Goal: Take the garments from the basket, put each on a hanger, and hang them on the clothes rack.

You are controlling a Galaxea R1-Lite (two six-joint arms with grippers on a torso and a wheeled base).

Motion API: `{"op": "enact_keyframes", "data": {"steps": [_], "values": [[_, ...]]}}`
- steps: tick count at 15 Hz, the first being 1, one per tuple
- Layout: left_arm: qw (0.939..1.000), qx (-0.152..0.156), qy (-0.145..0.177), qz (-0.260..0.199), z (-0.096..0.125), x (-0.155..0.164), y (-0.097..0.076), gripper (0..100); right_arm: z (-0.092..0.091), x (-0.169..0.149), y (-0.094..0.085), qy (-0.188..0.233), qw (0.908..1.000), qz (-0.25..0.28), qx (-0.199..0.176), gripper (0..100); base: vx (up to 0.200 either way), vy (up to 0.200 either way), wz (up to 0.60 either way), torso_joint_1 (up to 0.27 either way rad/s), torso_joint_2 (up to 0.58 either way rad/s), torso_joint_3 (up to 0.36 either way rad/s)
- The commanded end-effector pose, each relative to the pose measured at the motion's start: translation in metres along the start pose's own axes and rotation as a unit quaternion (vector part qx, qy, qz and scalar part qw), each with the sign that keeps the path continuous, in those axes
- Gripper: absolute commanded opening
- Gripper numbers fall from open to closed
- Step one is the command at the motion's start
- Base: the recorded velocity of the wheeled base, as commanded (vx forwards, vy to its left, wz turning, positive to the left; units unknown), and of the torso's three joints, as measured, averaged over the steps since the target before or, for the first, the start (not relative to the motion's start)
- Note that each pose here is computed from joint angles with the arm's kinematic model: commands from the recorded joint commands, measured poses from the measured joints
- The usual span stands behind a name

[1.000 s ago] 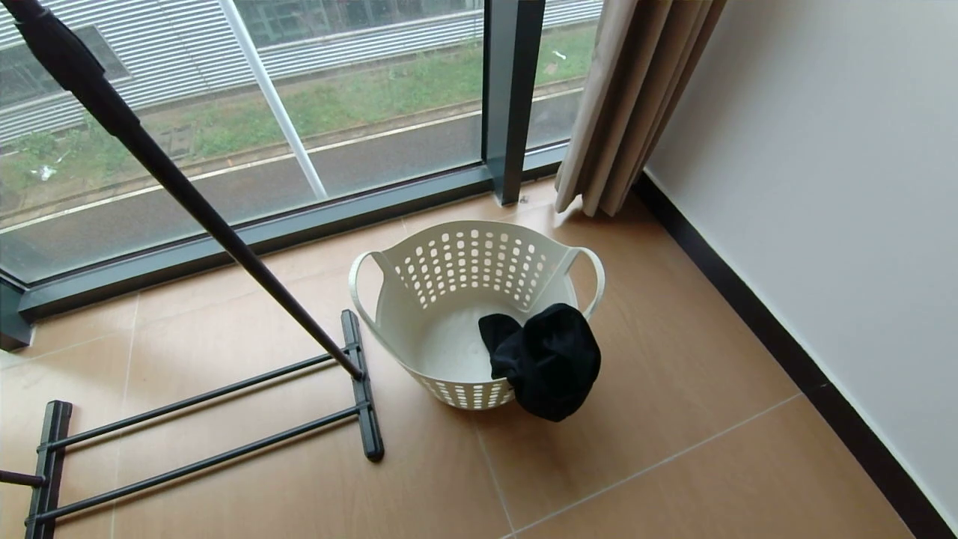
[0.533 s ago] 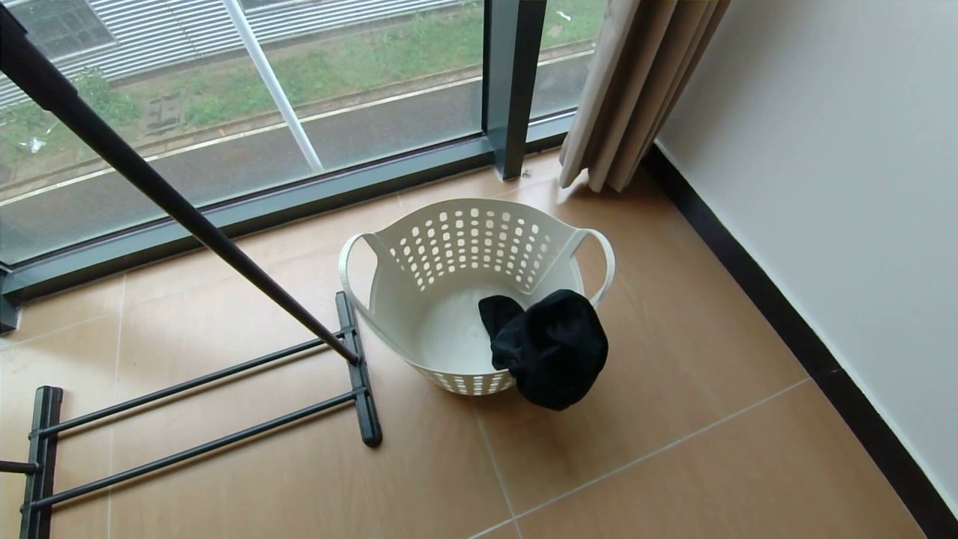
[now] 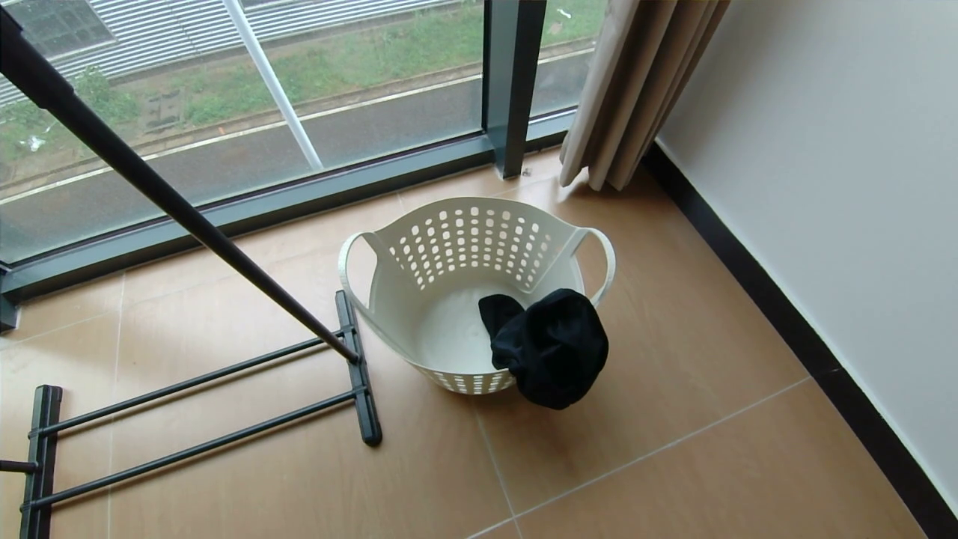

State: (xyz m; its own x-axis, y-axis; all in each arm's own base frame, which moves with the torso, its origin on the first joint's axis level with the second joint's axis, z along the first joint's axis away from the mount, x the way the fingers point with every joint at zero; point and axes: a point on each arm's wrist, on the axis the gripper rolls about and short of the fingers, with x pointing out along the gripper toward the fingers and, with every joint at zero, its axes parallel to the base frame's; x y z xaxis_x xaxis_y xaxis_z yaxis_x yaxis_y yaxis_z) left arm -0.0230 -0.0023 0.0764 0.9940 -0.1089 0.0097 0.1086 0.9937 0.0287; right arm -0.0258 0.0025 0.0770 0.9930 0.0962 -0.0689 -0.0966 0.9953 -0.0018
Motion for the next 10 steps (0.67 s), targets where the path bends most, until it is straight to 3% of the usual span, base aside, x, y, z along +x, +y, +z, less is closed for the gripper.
{"op": "enact_keyframes", "data": {"steps": [1, 5, 6, 7, 9, 10], "values": [[1.0000, 0.000, 0.000, 0.000, 0.000, 0.000, 0.000, 100, 0.000, 0.000, 0.000, 0.000, 1.0000, 0.000, 0.000, 100, 0.000, 0.000, 0.00, 0.000, 0.00, 0.000], [1.0000, -0.002, 0.000, 0.004, 0.000, 0.000, 0.000, 100, 0.001, -0.001, 0.000, -0.004, 1.0000, -0.001, -0.001, 100, 0.000, 0.000, 0.00, 0.000, 0.00, 0.000], [1.0000, -0.002, 0.000, 0.003, 0.000, 0.000, 0.000, 100, 0.005, -0.002, 0.000, -0.009, 1.0000, 0.000, -0.001, 100, 0.000, 0.000, 0.00, 0.000, 0.00, 0.000], [1.0000, -0.002, 0.000, 0.002, 0.000, 0.000, 0.000, 100, 0.020, -0.006, 0.000, -0.025, 0.9996, 0.011, -0.003, 100, 0.000, 0.000, 0.00, 0.000, 0.00, 0.000], [1.0000, -0.002, 0.000, 0.002, 0.000, 0.000, 0.000, 100, 0.027, -0.001, -0.001, -0.004, 0.9991, 0.041, -0.002, 100, 0.000, 0.000, 0.00, 0.000, 0.00, 0.000], [1.0000, -0.001, 0.000, 0.003, 0.000, 0.000, 0.000, 100, 0.031, 0.006, -0.002, 0.032, 0.9972, 0.068, -0.001, 100, 0.000, 0.000, 0.00, 0.000, 0.00, 0.000]]}}
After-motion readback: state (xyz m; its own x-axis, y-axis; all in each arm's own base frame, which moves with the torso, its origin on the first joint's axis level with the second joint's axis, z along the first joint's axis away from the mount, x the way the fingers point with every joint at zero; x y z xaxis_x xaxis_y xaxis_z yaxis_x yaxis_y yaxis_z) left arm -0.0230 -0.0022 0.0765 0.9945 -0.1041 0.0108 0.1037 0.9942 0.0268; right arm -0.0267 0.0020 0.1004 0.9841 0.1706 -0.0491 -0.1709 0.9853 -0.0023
